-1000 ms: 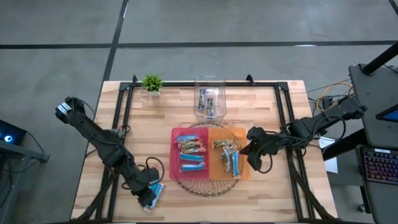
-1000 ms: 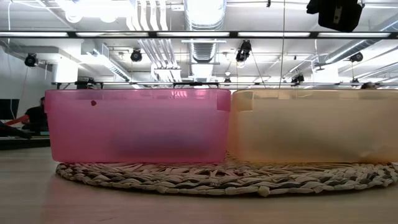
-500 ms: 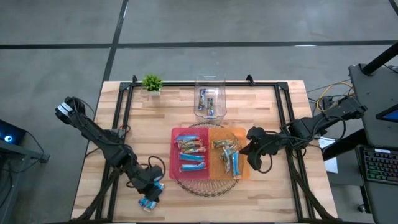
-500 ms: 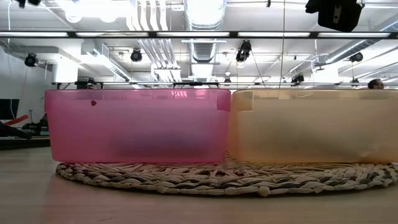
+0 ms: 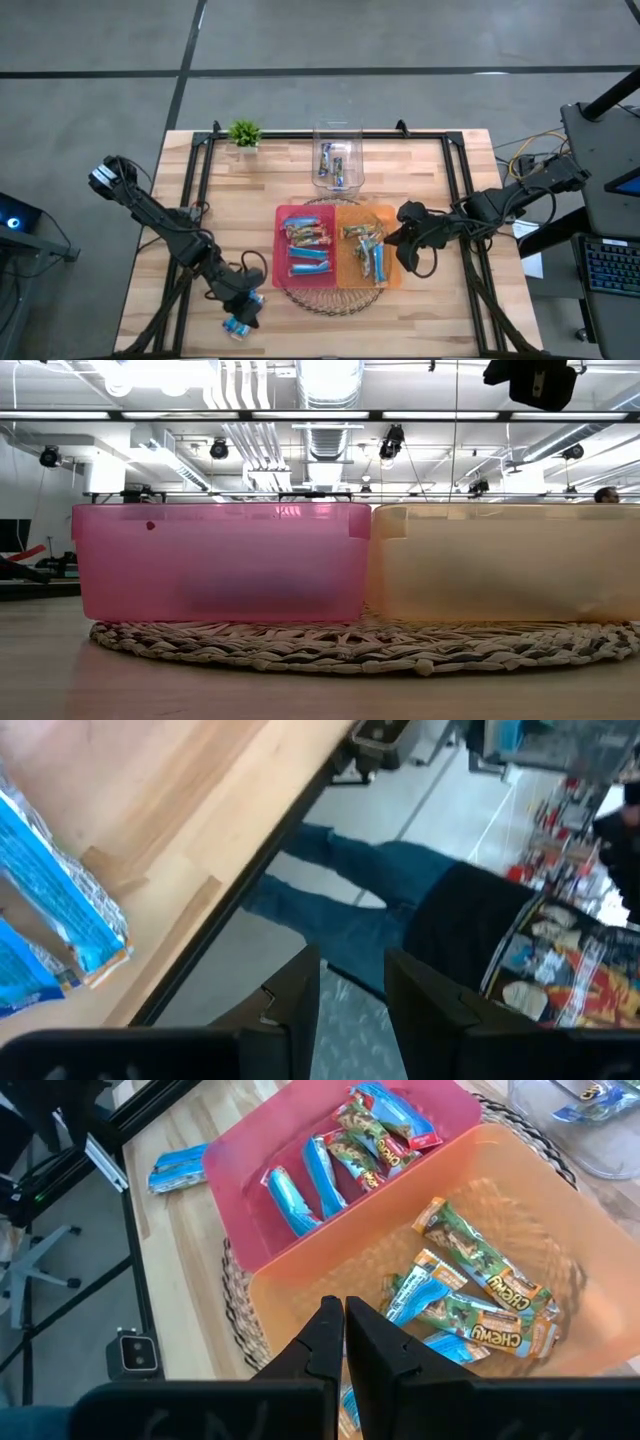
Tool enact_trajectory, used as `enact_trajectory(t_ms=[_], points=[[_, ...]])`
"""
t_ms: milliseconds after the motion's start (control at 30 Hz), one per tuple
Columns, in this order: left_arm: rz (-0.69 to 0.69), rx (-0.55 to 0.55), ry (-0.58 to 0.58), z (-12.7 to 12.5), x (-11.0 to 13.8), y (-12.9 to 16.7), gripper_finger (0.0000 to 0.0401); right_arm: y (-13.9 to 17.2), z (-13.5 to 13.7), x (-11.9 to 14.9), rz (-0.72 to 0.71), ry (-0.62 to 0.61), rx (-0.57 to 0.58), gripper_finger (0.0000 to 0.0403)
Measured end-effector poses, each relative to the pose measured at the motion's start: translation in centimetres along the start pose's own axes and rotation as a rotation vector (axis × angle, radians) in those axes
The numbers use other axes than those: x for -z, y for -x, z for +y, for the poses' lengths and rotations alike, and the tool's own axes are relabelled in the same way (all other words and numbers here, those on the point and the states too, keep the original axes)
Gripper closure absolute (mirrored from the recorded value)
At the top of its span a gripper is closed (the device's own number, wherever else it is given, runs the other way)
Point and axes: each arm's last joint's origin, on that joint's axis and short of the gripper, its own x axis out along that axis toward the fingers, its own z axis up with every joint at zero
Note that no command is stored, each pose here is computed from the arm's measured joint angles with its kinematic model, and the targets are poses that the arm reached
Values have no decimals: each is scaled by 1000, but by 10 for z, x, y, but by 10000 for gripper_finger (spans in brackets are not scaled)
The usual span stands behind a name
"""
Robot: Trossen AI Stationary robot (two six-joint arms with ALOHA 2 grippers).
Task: Pick and place Granola Bars by type
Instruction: Put the blue granola bar into the transparent bin
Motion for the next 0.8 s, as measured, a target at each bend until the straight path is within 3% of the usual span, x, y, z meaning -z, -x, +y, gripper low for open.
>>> enact_trajectory(t_ms=[433,800], points=[[49,-3,-49,0,1,0,299,0,0,0,0,-8,0,394],[69,-36,-58,3,1,0,179,0,0,0,0,-22,0,394]])
